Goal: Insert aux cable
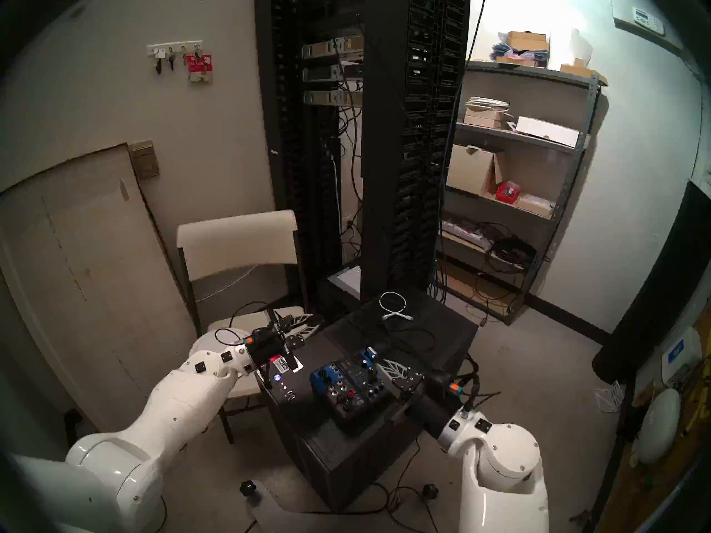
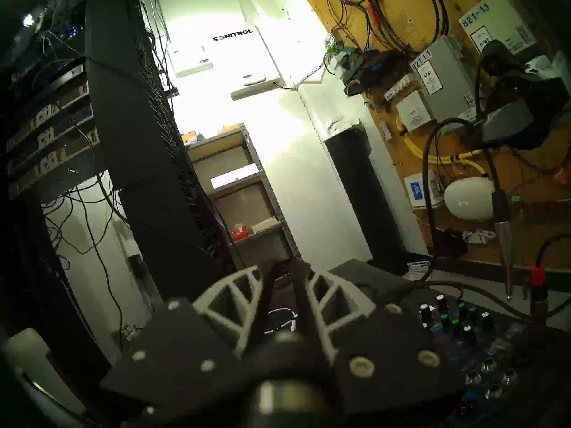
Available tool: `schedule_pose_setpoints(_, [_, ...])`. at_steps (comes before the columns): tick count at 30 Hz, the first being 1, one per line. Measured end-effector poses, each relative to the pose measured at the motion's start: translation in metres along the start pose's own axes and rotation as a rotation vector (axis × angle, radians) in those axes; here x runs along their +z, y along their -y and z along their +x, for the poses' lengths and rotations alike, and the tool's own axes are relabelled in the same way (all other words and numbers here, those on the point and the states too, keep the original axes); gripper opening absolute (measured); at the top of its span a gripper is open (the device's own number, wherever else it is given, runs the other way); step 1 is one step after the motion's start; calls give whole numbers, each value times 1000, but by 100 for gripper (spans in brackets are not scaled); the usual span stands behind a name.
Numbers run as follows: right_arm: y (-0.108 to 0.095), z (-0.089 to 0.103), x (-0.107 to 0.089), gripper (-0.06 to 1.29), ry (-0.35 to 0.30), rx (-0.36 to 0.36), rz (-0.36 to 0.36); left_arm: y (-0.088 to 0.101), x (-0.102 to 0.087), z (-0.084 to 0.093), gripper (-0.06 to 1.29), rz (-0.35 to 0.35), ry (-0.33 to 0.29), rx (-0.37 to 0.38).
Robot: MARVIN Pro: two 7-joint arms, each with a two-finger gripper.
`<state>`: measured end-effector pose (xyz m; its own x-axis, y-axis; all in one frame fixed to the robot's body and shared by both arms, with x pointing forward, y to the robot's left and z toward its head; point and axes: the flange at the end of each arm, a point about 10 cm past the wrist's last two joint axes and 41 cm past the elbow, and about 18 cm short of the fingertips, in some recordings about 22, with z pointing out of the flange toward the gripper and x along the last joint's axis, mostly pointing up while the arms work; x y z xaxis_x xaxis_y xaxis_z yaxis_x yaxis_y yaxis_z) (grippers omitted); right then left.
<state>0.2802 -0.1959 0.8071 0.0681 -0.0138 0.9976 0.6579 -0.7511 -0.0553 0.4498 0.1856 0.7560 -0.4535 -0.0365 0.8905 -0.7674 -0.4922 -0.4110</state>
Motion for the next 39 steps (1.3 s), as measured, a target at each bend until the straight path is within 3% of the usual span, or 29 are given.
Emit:
schedule_pose_setpoints(8, [1, 0, 2, -3, -1, -1, 4, -6, -4, 13, 31, -37, -23, -6])
schedule_pose_setpoints(9, [1, 1, 2, -3, -2, -1, 4, -10, -6, 16, 78, -51, -24, -13])
schedule_pose_setpoints(11, [0, 1, 2, -3, -2, -2, 4, -15, -12, 19, 127, -71, -22, -27])
schedule_pose_setpoints(22, [0, 1, 2, -3, -2, -2, 1, -29, -43, 34, 126, -115, -5, -112])
schedule_pose_setpoints(23, [0, 1, 2, -3, -2, -2, 0, -31, -48, 37, 111, -120, -3, -132])
schedule_pose_setpoints(25, [0, 1, 2, -3, -2, -2, 0, -32, -51, 40, 93, -123, -4, -145])
schedule_pose_setpoints(26, [0, 1, 2, -3, -2, -2, -1, -34, -55, 44, 58, -126, -5, -173])
schedule_pose_setpoints(30, [0, 1, 2, -3, -3, -3, -3, -38, -61, 51, 23, -132, -11, -225])
schedule_pose_setpoints(31, [-1, 1, 2, -3, -4, -3, -5, -39, -64, 55, 7, -133, -14, -257])
schedule_pose_setpoints(32, [-1, 1, 2, -3, -4, -3, -7, -40, -66, 58, 2, -132, -17, -280])
schedule_pose_setpoints(39, [-1, 3, 2, -3, -7, -4, -16, -43, -75, 75, -2, -112, -41, -405])
